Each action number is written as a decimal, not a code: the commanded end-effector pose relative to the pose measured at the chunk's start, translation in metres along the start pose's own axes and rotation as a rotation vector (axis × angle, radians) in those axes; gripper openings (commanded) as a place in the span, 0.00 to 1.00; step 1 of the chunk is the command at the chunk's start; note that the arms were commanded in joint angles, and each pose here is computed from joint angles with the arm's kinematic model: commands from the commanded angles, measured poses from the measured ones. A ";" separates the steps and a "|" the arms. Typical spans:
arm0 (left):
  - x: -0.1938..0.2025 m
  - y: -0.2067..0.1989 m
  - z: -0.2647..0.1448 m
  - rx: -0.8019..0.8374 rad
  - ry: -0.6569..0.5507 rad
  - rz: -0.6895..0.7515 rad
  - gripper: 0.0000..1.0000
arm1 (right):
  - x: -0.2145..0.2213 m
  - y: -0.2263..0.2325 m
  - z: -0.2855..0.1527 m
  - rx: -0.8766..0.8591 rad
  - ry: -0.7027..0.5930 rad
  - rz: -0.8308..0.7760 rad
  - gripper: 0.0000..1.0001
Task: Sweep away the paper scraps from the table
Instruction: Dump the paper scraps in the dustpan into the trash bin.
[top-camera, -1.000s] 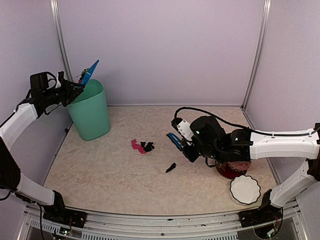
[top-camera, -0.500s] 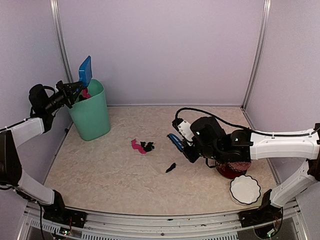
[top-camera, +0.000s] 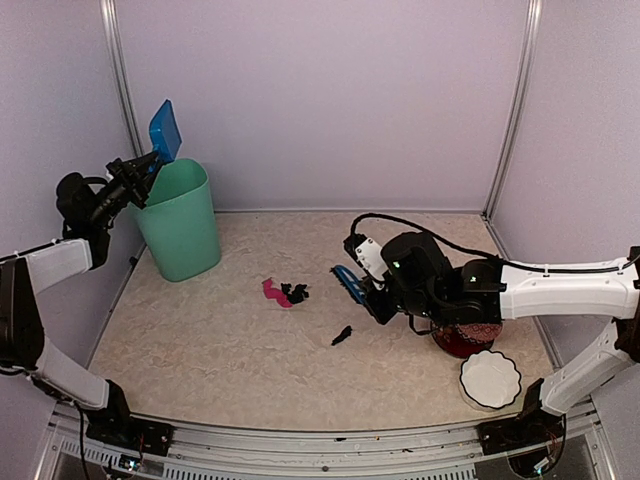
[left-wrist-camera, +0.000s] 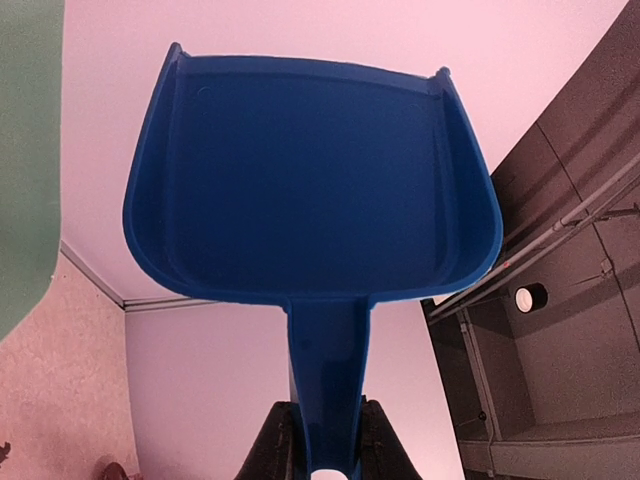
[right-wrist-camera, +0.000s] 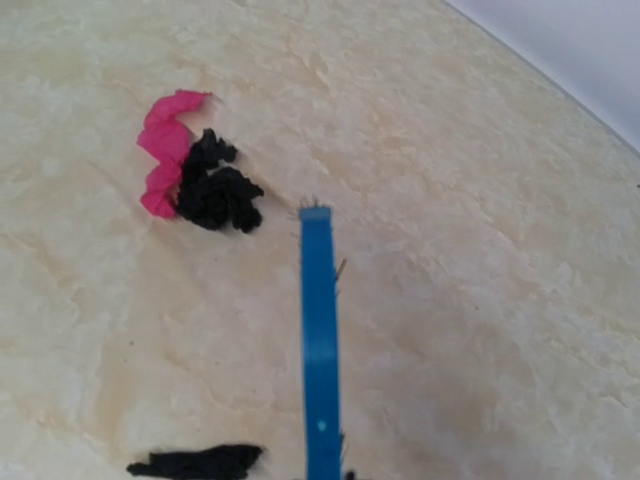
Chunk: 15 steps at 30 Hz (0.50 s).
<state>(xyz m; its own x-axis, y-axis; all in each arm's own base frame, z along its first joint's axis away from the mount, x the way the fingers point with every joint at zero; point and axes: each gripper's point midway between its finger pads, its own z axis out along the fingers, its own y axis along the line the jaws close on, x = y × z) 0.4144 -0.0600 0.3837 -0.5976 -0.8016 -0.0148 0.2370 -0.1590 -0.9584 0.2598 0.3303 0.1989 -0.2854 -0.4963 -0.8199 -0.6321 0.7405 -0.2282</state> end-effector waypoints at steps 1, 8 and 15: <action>0.018 -0.031 -0.002 0.064 0.052 0.089 0.00 | -0.038 -0.008 -0.011 0.006 -0.106 0.027 0.00; 0.039 -0.033 -0.004 -0.027 0.132 0.249 0.00 | -0.072 -0.012 -0.005 0.005 -0.219 -0.088 0.00; 0.059 -0.022 -0.020 -0.132 0.189 0.434 0.00 | -0.096 -0.005 0.026 -0.049 -0.302 -0.337 0.00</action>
<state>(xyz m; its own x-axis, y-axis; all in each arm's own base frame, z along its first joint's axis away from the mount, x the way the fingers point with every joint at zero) 0.3739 -0.0828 0.4030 -0.6068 -0.7338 -0.3056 0.3512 0.0973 -0.9312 0.2966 0.3606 0.2516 -0.0305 -0.5112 -0.8589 -0.6633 0.6532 -0.3652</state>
